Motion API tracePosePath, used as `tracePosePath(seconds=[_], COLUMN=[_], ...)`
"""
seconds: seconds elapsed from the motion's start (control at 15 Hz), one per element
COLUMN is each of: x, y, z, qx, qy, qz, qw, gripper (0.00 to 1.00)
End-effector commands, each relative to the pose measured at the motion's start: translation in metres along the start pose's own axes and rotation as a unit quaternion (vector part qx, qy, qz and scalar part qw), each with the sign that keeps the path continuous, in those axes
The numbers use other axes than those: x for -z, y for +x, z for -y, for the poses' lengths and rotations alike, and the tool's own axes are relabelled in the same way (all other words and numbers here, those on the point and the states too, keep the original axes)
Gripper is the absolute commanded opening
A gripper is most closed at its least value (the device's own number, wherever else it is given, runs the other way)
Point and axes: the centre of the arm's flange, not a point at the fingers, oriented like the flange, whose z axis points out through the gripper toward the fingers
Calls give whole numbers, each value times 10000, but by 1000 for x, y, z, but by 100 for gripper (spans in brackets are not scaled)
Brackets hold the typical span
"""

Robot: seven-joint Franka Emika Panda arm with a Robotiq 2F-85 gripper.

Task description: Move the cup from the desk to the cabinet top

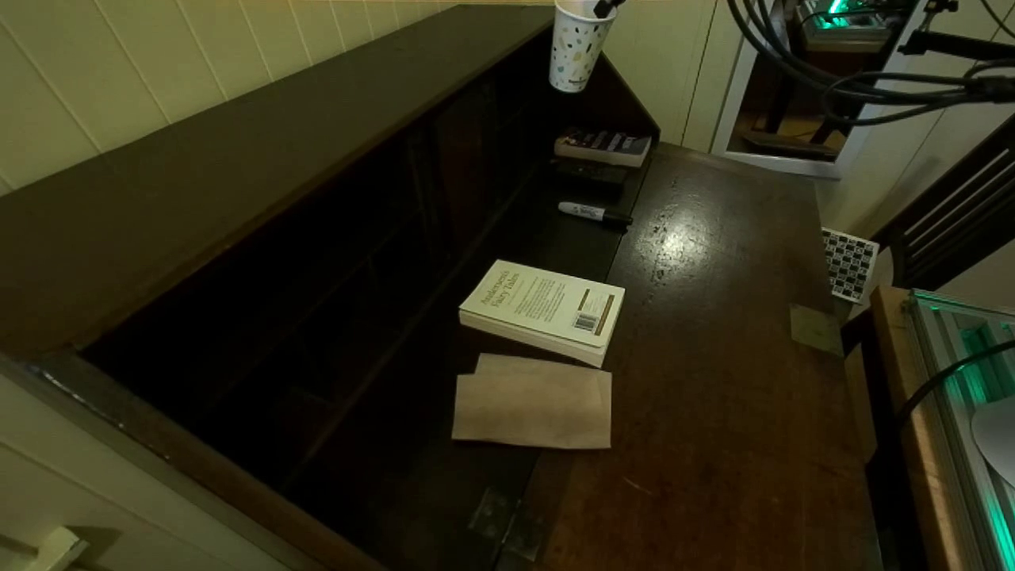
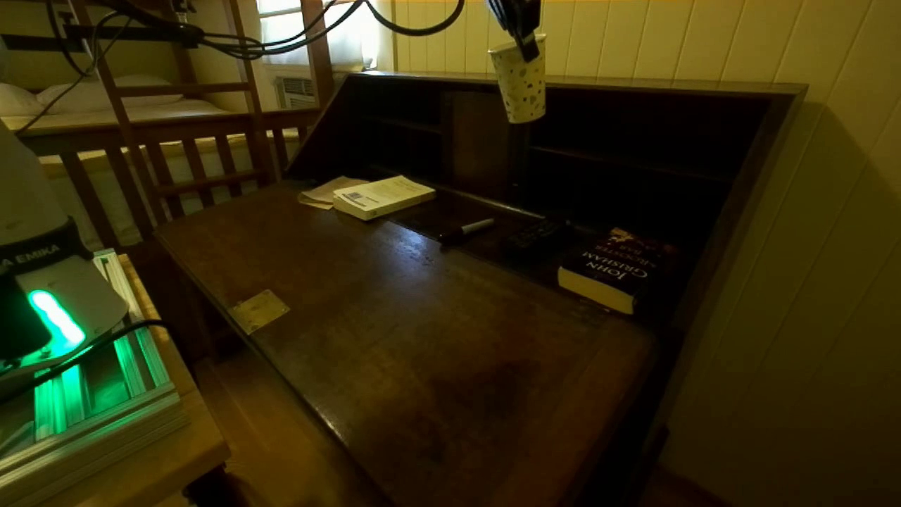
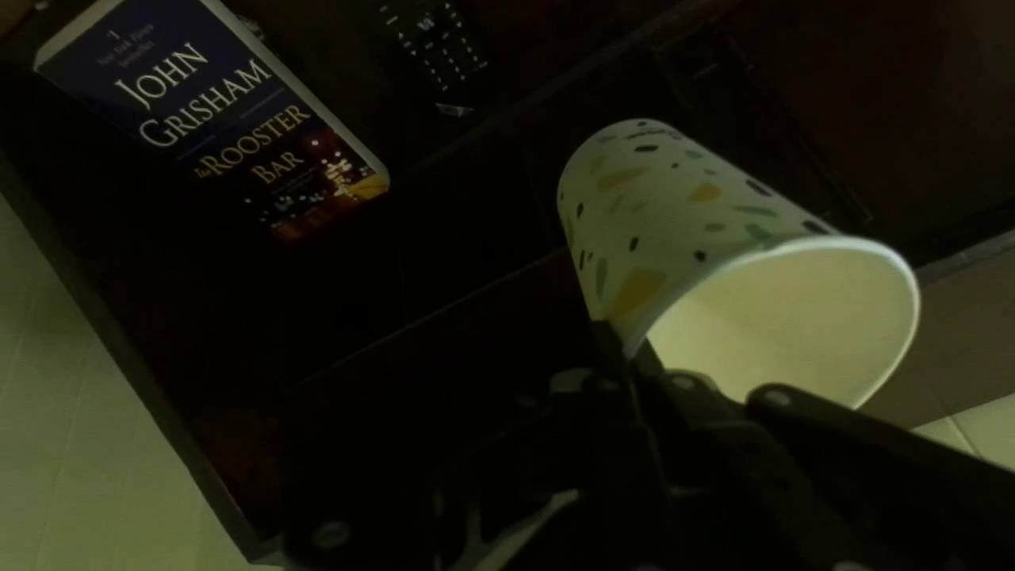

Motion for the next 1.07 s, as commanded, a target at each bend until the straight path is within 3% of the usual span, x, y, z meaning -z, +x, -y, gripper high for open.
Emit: tracePosePath(seconds=[0.0,1.0], x=[2,5], y=[22,78], z=[-5,-17], qx=[-239,-1118], qy=[-21,358], qz=[-184,-536], qw=[9995,9916], gripper=[1,1])
